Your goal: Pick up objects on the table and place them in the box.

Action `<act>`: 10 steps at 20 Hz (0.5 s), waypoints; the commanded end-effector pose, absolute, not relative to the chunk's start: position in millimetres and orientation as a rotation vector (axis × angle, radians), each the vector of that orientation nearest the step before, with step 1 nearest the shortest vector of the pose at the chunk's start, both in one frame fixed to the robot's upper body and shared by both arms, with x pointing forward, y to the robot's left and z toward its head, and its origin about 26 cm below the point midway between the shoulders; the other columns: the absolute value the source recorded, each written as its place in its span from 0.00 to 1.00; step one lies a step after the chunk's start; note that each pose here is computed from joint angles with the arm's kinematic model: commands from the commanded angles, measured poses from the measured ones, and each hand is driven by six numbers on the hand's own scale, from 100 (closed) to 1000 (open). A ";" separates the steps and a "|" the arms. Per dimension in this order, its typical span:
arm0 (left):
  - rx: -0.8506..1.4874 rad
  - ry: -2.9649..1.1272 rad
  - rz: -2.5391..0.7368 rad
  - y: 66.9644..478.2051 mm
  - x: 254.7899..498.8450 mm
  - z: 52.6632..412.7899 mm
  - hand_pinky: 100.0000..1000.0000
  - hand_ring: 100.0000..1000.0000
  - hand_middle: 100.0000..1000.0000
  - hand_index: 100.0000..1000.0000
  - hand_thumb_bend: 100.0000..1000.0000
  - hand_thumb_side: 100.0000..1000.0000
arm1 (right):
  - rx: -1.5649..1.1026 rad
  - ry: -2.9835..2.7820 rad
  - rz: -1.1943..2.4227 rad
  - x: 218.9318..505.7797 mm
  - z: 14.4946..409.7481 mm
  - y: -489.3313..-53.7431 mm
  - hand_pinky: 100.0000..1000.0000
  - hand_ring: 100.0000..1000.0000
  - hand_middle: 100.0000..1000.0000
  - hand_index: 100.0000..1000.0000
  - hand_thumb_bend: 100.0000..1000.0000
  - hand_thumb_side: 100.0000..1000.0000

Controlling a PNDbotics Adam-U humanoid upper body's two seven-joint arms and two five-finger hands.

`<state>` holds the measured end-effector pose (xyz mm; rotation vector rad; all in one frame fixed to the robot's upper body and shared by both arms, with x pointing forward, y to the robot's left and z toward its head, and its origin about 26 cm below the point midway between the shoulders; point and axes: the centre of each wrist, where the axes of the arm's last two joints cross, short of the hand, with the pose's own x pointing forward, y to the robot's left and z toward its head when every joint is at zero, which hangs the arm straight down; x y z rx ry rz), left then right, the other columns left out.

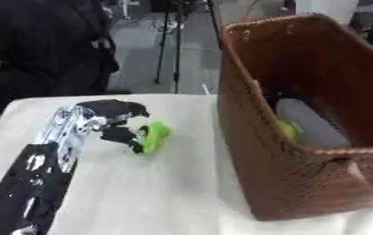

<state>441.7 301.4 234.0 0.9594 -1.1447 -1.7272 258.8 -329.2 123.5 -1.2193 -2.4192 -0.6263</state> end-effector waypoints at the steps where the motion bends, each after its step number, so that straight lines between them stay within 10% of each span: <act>1: 0.925 -1.027 -1.899 313.8 441.1 249.4 1.00 0.99 1.00 1.00 0.00 1.00 | -1.205 -2.547 -0.742 258.3 129.1 -330.2 0.77 0.70 0.65 0.72 0.00 0.88; 10: 0.874 -1.034 -1.926 314.0 445.5 240.5 1.00 1.00 1.00 1.00 0.00 1.00 | -1.202 -2.547 -0.746 258.5 128.9 -329.6 0.77 0.70 0.65 0.71 0.00 0.88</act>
